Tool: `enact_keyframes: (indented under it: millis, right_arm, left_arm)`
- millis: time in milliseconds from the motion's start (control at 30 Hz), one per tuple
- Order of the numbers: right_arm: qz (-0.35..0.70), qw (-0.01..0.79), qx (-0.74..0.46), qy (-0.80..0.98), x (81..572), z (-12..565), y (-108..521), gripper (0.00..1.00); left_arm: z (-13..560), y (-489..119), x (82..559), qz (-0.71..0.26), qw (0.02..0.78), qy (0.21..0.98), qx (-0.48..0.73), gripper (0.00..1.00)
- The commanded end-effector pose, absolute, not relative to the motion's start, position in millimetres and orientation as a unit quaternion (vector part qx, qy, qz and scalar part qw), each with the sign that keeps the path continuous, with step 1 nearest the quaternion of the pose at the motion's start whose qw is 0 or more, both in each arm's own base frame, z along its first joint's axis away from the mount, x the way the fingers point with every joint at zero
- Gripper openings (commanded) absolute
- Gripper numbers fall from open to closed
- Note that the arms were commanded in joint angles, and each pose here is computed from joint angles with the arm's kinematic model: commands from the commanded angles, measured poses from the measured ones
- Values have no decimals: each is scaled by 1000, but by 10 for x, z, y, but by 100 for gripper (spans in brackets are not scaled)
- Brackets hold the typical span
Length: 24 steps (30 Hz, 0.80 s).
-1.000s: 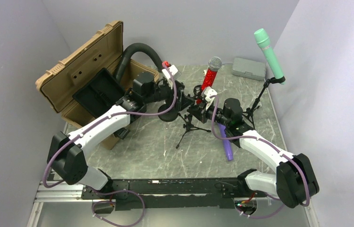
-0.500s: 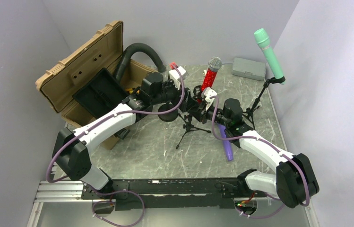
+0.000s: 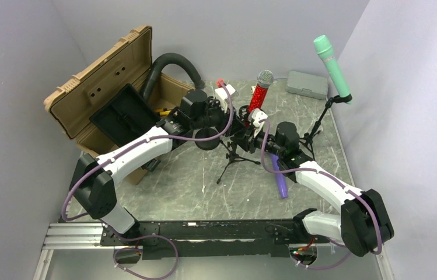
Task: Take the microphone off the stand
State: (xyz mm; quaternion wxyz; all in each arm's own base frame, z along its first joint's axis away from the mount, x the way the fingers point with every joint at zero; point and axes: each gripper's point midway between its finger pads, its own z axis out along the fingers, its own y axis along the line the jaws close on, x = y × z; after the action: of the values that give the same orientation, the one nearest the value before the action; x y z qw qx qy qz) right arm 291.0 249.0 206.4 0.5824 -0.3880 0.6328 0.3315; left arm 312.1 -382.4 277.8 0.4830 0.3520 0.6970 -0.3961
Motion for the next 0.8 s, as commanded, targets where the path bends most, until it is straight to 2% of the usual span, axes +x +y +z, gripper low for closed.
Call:
enact_keyframes:
  millis: [0,167,267,333,567,767]
  right_arm:
    - [343,577,-406,620,2802,2094,2497,28]
    - [341,579,-406,619,2821,2148,2470,41]
    - [339,577,-414,618,2808,2180,2463,52]
    - [337,576,-420,615,2793,2208,2459,63]
    - [330,555,-463,607,2675,2365,2444,70]
    - [309,536,-476,625,2509,2641,2303,71]
  left_arm:
    - [2953,-3807,3154,-396,502,683,352,47]
    - [2959,-3786,3119,-396,504,678,359,24]
    - [2969,-3777,3093,-398,505,675,362,9]
    - [2979,-3773,3063,-401,506,671,365,0]
    - [3010,-3749,2908,-414,504,649,391,0]
    - [3099,-3734,2777,-420,504,623,426,0]
